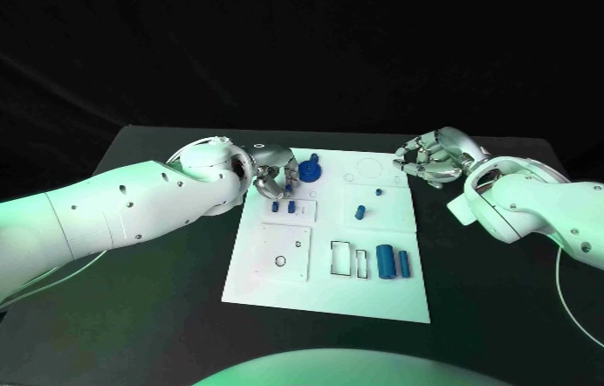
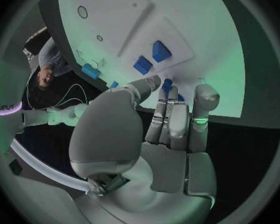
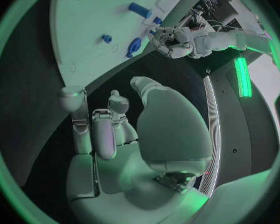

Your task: Assemble the parts on the task board

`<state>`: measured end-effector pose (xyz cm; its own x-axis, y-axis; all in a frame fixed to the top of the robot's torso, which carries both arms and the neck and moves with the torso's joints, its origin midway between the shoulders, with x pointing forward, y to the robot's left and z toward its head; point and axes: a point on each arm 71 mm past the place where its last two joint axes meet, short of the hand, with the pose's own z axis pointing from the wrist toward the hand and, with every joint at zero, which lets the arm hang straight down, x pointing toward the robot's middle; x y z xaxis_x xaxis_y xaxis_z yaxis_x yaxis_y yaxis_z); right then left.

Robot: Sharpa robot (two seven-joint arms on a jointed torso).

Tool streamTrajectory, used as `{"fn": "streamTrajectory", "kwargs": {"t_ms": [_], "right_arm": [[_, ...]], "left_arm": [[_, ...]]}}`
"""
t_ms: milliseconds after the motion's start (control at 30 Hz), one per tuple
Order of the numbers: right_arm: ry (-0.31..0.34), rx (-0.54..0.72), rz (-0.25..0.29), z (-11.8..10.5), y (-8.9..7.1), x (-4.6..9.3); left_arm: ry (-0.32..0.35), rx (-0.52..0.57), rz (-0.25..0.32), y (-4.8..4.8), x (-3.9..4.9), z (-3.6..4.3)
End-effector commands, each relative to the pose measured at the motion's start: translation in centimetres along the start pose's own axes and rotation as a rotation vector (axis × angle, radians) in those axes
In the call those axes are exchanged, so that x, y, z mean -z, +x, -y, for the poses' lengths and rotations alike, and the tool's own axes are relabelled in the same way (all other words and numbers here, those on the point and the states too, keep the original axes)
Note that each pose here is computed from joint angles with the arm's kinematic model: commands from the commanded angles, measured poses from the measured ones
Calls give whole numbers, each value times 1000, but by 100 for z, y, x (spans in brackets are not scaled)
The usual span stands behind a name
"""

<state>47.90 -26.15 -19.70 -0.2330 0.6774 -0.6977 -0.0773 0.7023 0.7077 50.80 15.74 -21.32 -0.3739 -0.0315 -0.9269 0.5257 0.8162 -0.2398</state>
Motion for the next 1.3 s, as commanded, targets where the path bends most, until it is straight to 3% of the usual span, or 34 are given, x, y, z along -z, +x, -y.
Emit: {"fn": "streamTrajectory", "kwargs": {"t_ms": [33,933,1067,1300], "right_arm": [[-8,7,-8,-6,13,0],[-10,6,-6,-3,14,3],[-12,7,0,-2,8,4],[-47,50,-9,-35,18,16]], "left_arm": [[16,3,23,-19,0,21],[32,91,44,-66,81,30],[32,235,124,-157,127,-16],[22,771,343,-369,298,-260]]}}
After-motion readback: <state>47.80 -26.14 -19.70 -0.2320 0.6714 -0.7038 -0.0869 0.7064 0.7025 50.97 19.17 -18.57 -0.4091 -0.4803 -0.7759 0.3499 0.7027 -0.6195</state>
